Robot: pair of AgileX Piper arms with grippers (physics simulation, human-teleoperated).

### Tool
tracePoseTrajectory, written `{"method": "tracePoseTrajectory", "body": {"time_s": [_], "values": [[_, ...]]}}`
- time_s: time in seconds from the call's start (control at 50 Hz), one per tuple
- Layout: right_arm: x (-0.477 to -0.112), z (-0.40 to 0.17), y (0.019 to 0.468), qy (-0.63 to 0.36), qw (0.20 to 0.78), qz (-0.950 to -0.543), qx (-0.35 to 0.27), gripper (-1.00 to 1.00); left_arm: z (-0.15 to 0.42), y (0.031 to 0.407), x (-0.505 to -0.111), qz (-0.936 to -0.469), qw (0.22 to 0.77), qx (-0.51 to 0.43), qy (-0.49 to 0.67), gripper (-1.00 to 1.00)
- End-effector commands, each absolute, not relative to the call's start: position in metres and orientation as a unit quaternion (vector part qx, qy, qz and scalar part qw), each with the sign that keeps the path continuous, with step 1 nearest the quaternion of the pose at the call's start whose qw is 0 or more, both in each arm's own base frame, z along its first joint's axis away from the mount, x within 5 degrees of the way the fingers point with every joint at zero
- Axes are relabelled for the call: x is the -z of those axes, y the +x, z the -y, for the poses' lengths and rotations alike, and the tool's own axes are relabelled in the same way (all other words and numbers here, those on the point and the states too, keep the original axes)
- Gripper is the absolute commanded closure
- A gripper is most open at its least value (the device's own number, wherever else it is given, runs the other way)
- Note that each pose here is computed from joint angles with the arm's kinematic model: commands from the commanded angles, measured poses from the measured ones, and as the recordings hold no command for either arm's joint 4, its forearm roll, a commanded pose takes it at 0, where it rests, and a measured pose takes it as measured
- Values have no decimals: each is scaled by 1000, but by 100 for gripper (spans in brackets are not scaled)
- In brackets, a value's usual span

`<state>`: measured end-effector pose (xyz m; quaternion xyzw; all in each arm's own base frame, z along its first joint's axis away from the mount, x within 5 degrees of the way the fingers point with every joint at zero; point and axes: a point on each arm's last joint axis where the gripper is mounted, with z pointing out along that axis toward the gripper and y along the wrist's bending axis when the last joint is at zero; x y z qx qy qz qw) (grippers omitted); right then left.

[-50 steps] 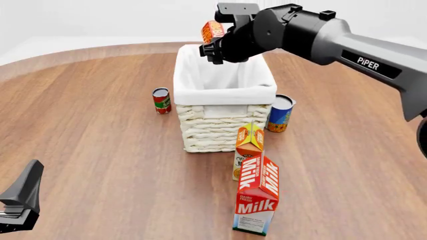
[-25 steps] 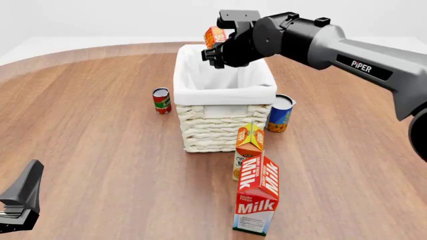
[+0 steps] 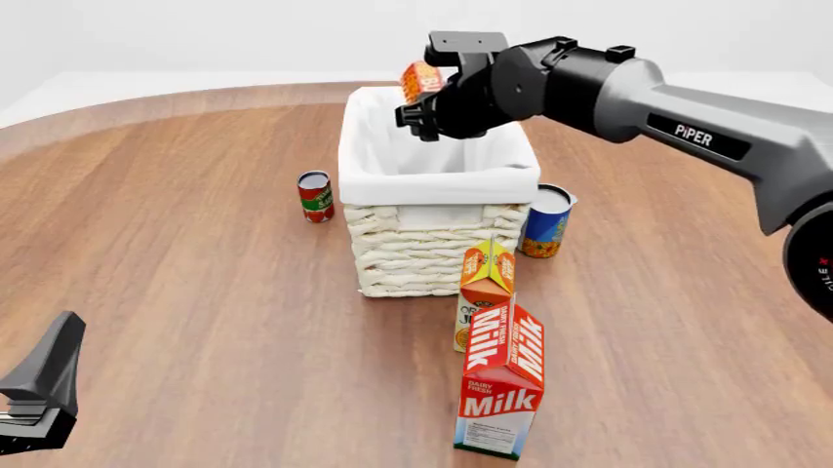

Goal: Pick up the butter and put it in the basket.

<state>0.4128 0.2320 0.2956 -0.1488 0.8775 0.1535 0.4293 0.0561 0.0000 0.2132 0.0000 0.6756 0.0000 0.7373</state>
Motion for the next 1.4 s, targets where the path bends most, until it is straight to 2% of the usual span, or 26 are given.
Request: {"method": "tracePoseTrajectory", "body": {"time_s": [0.02, 1.06, 1.08, 1.4], "values": [[-303, -229, 416, -139, 441, -872, -159, 100, 0, 56, -213, -676, 737, 0, 0, -100], [-294, -226, 424, -135, 440, -874, -154, 100, 0, 56, -213, -676, 737, 0, 0, -100], [-295, -227, 423, -136, 440, -874, -154, -100, 0, 56, -213, -676, 737, 0, 0, -100], [-298, -226, 420, -137, 443, -872, -156, -100, 0, 56, -213, -676, 737, 0, 0, -100]]}}
